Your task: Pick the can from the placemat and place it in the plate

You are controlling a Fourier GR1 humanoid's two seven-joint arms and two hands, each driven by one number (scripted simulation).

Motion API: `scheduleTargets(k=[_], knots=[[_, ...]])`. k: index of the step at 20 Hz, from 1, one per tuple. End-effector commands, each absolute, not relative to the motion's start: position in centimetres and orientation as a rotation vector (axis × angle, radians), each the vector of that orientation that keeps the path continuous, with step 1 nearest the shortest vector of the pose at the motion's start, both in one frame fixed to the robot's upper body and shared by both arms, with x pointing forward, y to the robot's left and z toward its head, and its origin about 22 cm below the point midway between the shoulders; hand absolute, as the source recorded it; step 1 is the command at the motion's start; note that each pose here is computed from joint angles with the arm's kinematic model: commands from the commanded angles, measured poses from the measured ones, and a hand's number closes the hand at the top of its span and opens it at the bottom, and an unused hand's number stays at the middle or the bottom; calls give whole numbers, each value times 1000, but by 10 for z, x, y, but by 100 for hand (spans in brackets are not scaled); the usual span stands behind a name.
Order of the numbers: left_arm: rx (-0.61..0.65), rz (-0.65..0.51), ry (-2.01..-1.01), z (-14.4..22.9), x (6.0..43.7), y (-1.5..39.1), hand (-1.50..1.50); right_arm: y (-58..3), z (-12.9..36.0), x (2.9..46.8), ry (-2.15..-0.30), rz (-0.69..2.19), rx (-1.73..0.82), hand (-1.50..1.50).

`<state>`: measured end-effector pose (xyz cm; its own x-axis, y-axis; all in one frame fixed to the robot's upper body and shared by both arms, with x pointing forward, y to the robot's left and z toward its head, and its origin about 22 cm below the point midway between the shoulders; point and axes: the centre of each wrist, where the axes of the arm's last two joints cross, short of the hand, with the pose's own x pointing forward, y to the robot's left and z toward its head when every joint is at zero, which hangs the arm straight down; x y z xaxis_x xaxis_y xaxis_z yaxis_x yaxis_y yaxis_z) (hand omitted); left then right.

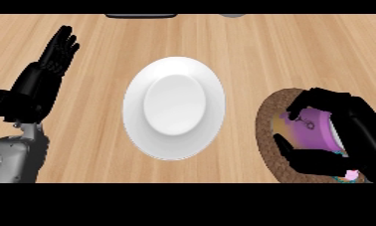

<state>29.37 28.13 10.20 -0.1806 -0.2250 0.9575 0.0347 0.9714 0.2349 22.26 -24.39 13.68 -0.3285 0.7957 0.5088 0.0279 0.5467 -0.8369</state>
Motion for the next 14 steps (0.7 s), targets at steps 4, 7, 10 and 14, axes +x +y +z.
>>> scheduleTargets(k=[4, 7, 10, 14], knots=[[143, -250, -1746, 94, 297, 273, 0, -169, 151, 237, -1769, 967, -614, 150], [136, -251, -1748, 109, 292, 286, 0, -144, 146, 254, -1778, 924, -540, 150], [131, -246, -1738, 102, 290, 285, 0, -97, 155, 274, -1746, 945, -514, 150], [132, -234, -1745, 109, 299, 286, 0, -64, 144, 306, -1695, 926, -496, 150]])
